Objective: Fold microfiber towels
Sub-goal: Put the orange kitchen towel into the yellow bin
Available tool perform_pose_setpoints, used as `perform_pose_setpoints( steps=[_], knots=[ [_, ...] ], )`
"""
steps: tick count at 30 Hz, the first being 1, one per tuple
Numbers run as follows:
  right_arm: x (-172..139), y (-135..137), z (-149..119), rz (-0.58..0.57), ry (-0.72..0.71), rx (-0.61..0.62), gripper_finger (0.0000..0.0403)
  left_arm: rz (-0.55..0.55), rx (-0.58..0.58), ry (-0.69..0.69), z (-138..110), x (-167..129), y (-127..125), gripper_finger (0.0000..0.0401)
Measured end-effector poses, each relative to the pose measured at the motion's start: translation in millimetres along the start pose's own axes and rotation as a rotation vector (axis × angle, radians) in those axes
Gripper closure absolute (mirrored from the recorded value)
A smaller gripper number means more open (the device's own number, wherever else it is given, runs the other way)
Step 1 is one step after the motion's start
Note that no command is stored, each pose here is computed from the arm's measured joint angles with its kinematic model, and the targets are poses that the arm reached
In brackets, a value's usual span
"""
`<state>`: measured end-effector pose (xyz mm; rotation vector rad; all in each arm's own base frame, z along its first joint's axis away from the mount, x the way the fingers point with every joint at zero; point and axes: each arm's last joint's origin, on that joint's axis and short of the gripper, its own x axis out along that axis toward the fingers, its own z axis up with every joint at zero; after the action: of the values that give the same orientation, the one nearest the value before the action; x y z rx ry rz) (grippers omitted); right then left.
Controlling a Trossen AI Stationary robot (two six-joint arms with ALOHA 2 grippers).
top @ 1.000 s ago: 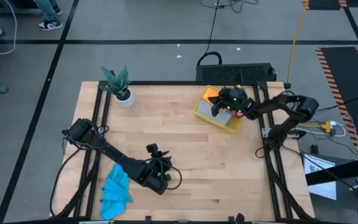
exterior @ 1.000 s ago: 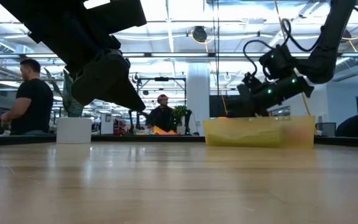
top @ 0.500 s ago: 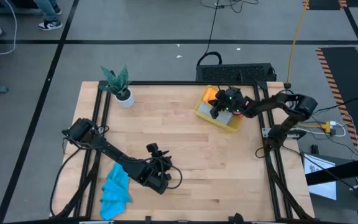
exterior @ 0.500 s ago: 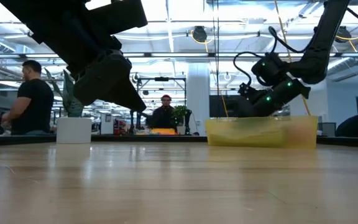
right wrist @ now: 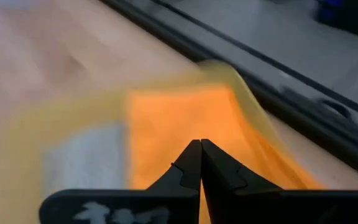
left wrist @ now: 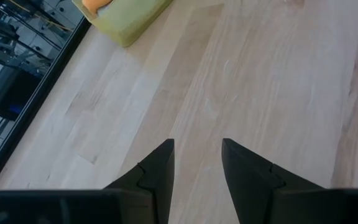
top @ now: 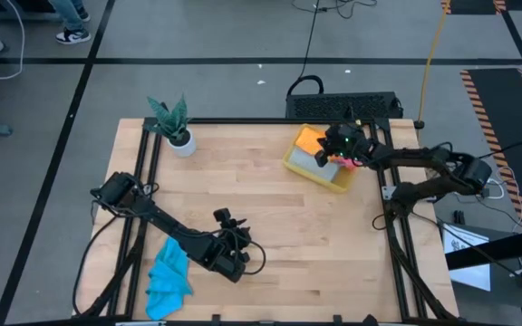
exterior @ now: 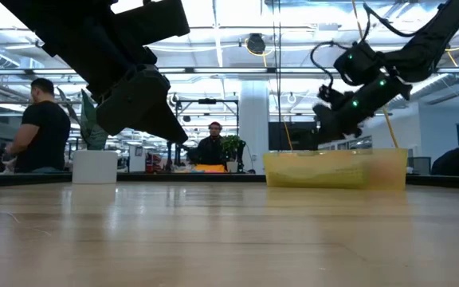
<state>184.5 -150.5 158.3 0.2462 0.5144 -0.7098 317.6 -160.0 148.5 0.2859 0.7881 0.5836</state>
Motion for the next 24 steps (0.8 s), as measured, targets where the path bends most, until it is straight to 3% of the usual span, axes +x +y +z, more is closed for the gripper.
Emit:
perform_pose_setpoints(
  steps=[6,11,20,24],
  knots=[
    [-1.2,-5.7,-33.4,-0.113,0.094,-0.038,0.0403,-0.001,-0.001,0.000,-0.1,-0.1,-0.1,0.0265],
    [-6.5,-8.5,-49.2,-0.135,-0.017,-0.018,0.0403,-0.001,-0.007,-0.001,0.3,0.1,-0.1,0.0265],
    [-26.9,-6.7,-35.6,-0.089,-0.220,0.015,0.0403,-0.001,-0.010,-0.002,0.5,0.5,-0.1,0.0265],
    [-34.7,-9.7,-36.9,-0.188,-0.186,0.021,0.0403,-0.001,-0.011,-0.002,0.6,0.5,-0.1,0.0265]
  ],
)
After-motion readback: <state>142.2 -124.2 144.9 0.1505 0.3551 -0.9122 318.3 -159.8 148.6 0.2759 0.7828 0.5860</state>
